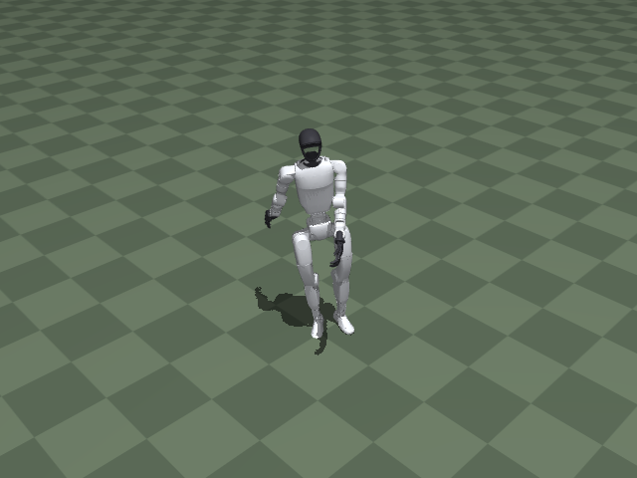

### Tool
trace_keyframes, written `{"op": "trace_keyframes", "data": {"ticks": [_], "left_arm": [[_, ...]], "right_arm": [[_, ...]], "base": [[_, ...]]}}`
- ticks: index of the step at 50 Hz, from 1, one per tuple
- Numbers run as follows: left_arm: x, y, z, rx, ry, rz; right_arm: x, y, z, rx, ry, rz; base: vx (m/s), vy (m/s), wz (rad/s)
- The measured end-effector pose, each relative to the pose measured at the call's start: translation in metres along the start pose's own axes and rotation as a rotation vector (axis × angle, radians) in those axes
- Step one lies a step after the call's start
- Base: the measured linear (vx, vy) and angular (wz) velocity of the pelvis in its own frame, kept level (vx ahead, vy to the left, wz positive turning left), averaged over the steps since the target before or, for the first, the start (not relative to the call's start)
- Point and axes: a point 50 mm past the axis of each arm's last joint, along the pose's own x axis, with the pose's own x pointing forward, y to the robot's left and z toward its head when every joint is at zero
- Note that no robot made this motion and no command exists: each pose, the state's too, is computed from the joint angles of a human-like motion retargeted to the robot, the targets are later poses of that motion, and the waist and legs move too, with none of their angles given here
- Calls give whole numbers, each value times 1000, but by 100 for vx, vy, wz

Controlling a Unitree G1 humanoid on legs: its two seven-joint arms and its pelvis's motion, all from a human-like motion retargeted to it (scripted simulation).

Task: Upper body actions

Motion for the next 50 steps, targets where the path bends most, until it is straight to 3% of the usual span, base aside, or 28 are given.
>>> {"op": "trace_keyframes", "data": {"ticks": [7,13,20,25,30,35,39,42,45,50], "left_arm": [[-50,14,-131,-75,489,16],[-190,21,-262,-281,1203,228],[-352,-15,-320,-615,1609,260],[-410,-29,-324,-621,1771,259],[-390,-21,-322,-593,1752,221],[-296,10,-308,-392,1517,213],[-199,34,-265,-228,1244,203],[-132,35,-220,-179,1017,154],[-78,25,-169,-172,767,104],[-32,20,-101,-126,445,95]], "right_arm": [[-72,15,133,-557,-477,39],[-221,57,239,-805,-1109,65],[-381,106,247,-976,-1678,193],[-419,112,232,-1131,-1909,110],[-365,98,243,-1126,-1836,-143],[-220,60,238,-996,-1254,-276],[-106,14,168,-768,-577,-160],[-56,1,106,-520,-280,-9],[-30,5,67,-282,-205,97],[-12,4,39,-90,-190,153]], "base": [[0,0,0],[5,-2,-34],[3,3,-54],[-1,1,-13],[0,0,0],[-2,-1,-11],[-2,0,-34],[-1,0,163],[1,0,14],[4,0,-16]]}}
